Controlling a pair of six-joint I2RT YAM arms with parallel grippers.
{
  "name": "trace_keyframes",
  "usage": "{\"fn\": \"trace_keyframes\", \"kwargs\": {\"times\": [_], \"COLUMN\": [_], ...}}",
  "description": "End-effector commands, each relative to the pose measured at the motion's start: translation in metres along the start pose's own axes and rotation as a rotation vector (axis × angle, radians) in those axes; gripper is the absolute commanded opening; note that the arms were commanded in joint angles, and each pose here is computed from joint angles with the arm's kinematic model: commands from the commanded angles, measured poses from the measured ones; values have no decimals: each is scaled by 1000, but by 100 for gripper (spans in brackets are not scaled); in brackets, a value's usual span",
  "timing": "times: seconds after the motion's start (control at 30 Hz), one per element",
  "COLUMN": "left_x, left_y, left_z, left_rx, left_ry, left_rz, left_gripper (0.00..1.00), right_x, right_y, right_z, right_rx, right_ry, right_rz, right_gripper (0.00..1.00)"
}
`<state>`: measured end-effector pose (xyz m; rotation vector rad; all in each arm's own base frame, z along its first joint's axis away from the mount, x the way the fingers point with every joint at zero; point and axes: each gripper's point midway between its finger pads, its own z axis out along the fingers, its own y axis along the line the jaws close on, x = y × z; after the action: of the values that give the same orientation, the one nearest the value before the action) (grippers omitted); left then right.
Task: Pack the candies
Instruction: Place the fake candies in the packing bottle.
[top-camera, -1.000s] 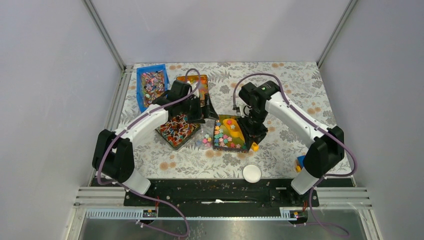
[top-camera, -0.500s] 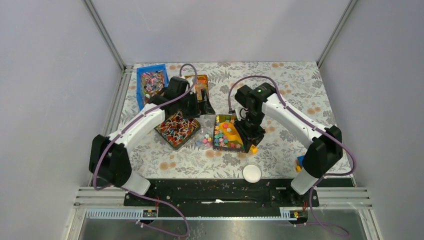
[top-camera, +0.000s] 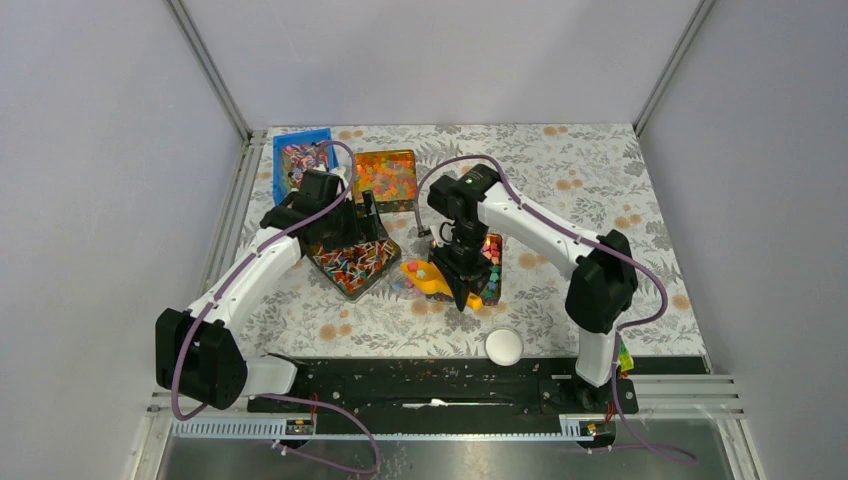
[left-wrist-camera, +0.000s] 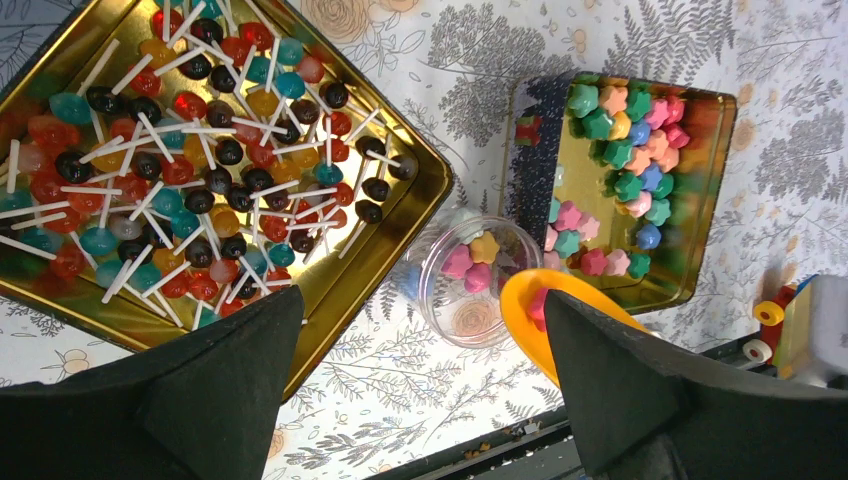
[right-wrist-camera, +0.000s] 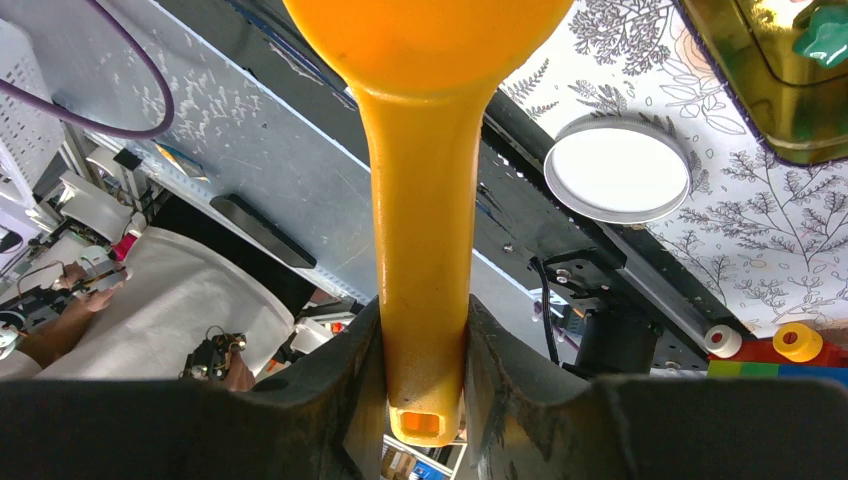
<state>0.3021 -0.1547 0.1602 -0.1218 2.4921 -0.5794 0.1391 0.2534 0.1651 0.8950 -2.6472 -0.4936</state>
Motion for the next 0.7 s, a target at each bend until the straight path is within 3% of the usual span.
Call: {"fn": "trace_keyframes", "kwargs": {"times": [0.0,0.67], "left_x": [0,5], "left_y": [4,4], "left_z": [-8,-1], "left_rx": [-10,7], "left_ry": [-30,-8], "left_rz": [31,47], "left_gripper": [95,95], "right_x": [1,11], "right_y": [11,22], "right_z": [-9,-7], "right_rx": [-25,-58], "right_ry": [59,203], "right_rz": [23,188], "right_gripper": [0,0]}}
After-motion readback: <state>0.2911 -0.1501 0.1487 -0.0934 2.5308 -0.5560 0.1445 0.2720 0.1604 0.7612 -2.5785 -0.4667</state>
